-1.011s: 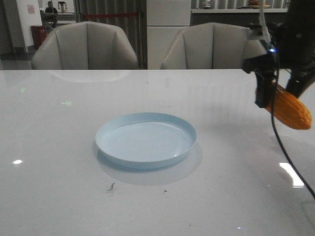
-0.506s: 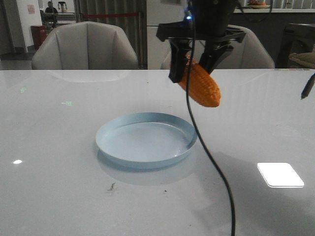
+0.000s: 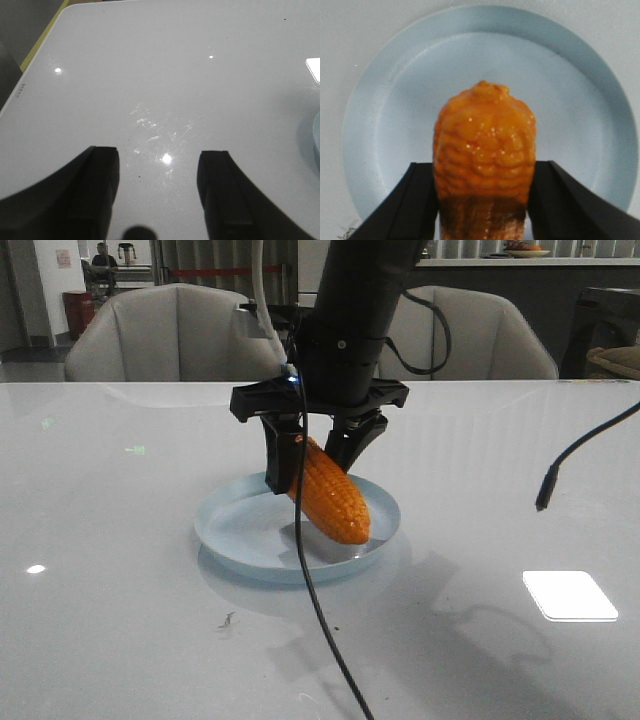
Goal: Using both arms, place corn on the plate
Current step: 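Carry the corn with the right gripper over the plate and lower it, then open the right gripper to release the corn and raise it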
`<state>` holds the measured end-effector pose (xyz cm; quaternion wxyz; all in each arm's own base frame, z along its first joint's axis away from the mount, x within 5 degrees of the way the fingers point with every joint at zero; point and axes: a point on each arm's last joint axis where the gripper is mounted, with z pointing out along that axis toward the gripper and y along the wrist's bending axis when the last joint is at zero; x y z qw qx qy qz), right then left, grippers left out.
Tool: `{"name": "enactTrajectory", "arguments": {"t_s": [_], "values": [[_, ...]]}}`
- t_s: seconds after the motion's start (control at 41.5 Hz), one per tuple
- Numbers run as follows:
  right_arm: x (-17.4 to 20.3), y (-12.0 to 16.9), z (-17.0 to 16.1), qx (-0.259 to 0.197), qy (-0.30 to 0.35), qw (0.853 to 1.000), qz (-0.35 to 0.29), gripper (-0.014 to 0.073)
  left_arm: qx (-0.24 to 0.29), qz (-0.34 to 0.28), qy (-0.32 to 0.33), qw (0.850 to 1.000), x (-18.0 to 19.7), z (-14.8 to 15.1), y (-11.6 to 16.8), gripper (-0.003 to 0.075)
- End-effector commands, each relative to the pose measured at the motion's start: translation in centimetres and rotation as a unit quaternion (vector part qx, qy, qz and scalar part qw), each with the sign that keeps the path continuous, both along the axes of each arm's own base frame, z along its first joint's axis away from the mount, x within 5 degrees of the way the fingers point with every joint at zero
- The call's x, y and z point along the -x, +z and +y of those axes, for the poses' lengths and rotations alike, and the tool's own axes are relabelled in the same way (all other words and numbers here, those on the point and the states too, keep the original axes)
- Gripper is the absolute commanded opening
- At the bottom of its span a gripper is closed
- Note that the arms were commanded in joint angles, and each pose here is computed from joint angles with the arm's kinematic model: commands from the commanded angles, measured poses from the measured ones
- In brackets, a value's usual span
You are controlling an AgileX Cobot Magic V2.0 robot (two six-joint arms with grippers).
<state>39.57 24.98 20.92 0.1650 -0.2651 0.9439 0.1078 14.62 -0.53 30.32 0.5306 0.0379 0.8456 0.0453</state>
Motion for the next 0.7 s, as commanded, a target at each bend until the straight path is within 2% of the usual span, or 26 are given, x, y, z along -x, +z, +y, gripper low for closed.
{"name": "enactTrajectory", "arguments": {"t_s": [0.0, 0.12, 0.361, 0.674], "values": [[-0.1, 3.9, 0.0, -0.035, 0.0, 0.998, -0.055, 0.0333, 0.001, -0.039, -0.01, 0.999, -0.1, -0.2, 1.4, 0.0421], [-0.2, 4.3, 0.0, -0.039, -0.003, 0.997, -0.06, 0.0358, 0.001, -0.037, -0.01, 0.999, -0.1, -0.2, 1.4, 0.0421], [-0.6, 5.7, 0.3, -0.057, -0.006, 0.995, -0.081, 0.0566, 0.001, -0.037, -0.01, 0.999, -0.1, -0.2, 1.4, 0.0421], [0.0, 6.8, 0.2, -0.06, -0.001, 0.996, -0.067, 0.0577, 0.001, -0.037, -0.01, 0.999, -0.1, -0.2, 1.4, 0.0421]]}}
